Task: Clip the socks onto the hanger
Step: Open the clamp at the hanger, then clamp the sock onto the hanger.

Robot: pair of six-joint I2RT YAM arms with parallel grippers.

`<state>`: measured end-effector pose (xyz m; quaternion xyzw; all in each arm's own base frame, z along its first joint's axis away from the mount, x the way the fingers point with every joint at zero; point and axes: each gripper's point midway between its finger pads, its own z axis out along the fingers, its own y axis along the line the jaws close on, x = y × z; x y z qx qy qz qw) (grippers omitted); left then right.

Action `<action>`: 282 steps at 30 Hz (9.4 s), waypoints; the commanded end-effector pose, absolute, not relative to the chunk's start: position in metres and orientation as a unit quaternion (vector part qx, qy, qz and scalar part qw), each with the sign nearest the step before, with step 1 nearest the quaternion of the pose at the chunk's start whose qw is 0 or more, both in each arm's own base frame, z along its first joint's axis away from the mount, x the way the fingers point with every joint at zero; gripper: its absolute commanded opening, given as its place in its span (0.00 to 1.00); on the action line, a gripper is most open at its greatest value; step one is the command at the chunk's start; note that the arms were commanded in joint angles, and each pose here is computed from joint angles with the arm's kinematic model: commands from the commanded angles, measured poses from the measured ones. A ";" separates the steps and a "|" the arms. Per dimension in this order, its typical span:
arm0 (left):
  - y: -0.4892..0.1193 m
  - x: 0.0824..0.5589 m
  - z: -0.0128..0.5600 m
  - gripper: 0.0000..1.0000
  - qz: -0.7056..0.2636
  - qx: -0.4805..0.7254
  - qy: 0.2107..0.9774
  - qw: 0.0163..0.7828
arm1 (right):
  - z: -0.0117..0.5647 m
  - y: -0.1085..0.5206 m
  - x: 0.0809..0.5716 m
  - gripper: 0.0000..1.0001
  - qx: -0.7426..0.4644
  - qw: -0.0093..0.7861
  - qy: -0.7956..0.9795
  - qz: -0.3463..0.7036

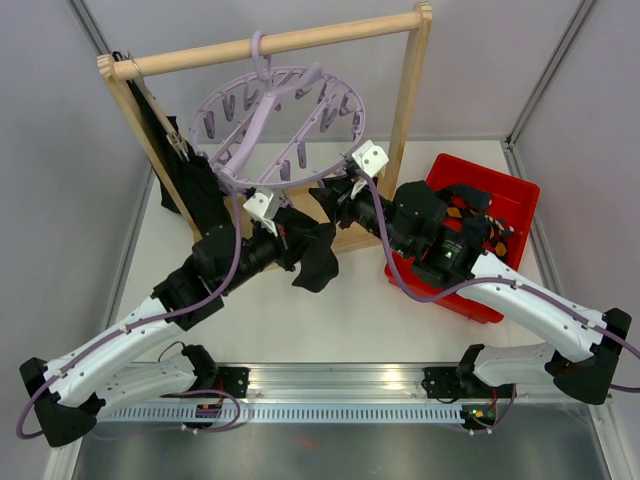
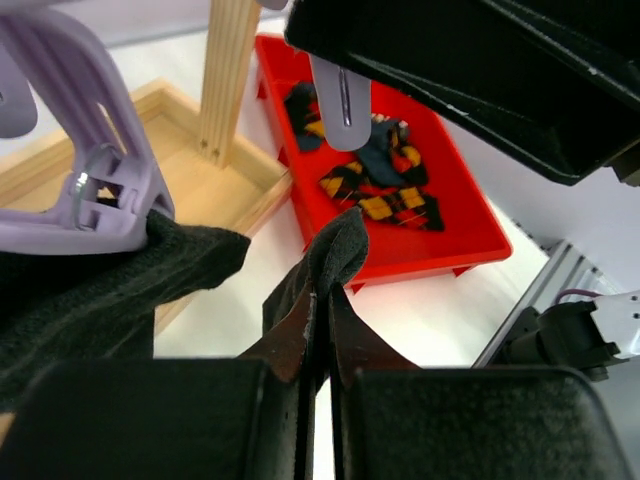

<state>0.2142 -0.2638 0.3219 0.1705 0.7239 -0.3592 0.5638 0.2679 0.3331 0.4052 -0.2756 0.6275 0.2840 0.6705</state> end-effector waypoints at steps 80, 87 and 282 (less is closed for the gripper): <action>-0.258 0.179 0.393 0.02 -0.566 0.186 0.426 0.681 | 0.424 0.360 0.195 0.00 -0.337 0.579 0.584 0.457; -0.256 0.180 0.395 0.02 -0.563 0.183 0.422 0.686 | 0.430 0.365 0.192 0.00 -0.338 0.579 0.574 0.471; -0.199 0.215 0.372 0.43 -0.458 0.030 0.555 0.694 | 0.445 0.297 0.242 0.89 -0.174 0.636 0.671 0.341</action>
